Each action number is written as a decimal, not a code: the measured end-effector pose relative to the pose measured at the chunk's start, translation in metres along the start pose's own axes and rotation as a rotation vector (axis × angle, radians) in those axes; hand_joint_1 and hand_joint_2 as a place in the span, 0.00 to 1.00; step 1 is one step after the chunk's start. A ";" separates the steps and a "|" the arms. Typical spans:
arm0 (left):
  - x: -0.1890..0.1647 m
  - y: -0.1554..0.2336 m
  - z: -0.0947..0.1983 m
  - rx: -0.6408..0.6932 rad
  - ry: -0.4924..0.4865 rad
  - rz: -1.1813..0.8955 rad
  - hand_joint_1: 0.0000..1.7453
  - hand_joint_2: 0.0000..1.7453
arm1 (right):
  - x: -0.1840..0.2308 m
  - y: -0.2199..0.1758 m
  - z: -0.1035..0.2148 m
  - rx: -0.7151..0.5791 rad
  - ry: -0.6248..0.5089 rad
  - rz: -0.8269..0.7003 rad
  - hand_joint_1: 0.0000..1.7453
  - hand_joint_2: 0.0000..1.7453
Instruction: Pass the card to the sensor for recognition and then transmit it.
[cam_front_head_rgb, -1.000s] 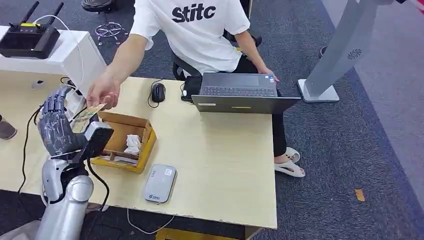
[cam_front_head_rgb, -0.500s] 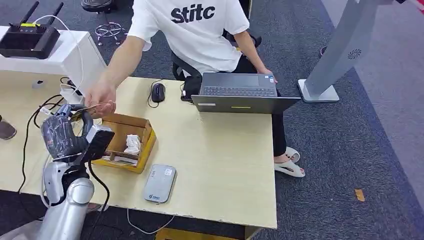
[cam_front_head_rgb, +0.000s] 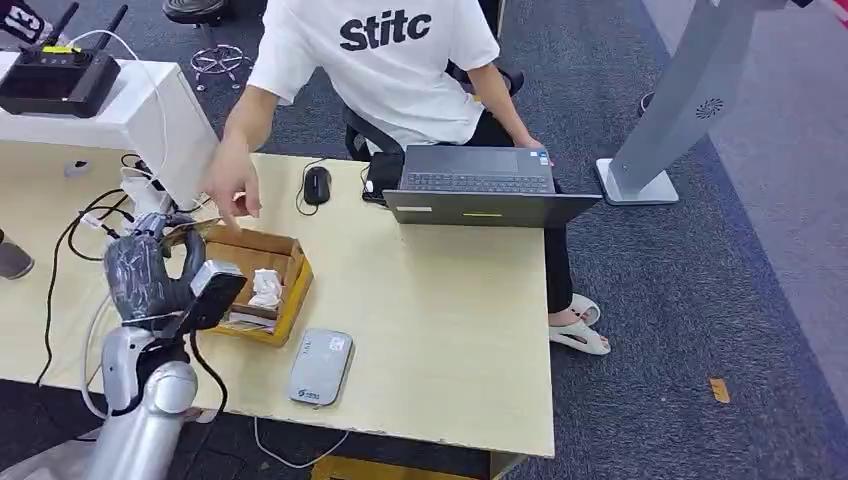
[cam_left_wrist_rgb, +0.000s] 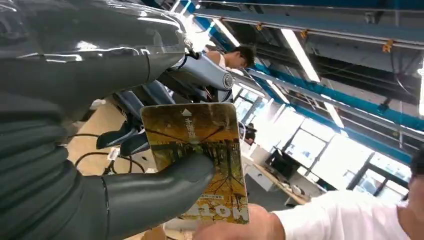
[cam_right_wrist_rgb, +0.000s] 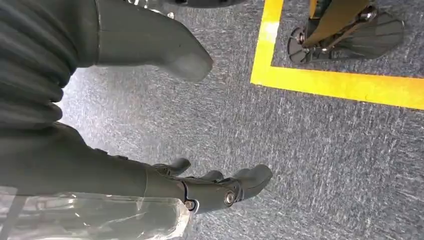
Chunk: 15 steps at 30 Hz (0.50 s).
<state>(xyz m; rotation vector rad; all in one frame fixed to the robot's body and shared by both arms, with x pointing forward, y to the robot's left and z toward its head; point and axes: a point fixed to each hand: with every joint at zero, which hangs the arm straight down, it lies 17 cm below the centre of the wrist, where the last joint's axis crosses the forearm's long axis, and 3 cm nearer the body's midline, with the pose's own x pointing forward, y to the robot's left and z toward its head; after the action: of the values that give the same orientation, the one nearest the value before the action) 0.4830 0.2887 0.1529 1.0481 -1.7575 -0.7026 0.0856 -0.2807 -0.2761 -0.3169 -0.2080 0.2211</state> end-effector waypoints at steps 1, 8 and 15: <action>0.004 -0.005 0.002 -0.016 -0.012 -0.010 1.00 1.00 | 0.000 0.001 0.000 0.001 0.000 -0.002 0.00 1.00; 0.026 -0.029 0.020 -0.113 -0.050 0.022 1.00 1.00 | -0.001 0.000 0.000 0.000 0.003 -0.012 0.00 1.00; 0.057 -0.052 0.044 -0.212 -0.112 0.053 1.00 1.00 | 0.000 0.000 0.000 0.000 0.000 -0.022 0.00 1.00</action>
<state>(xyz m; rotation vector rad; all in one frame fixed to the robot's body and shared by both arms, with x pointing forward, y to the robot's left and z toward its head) 0.4491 0.2149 0.1175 0.8293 -1.7547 -0.9068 0.0854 -0.2805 -0.2761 -0.3148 -0.2110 0.1992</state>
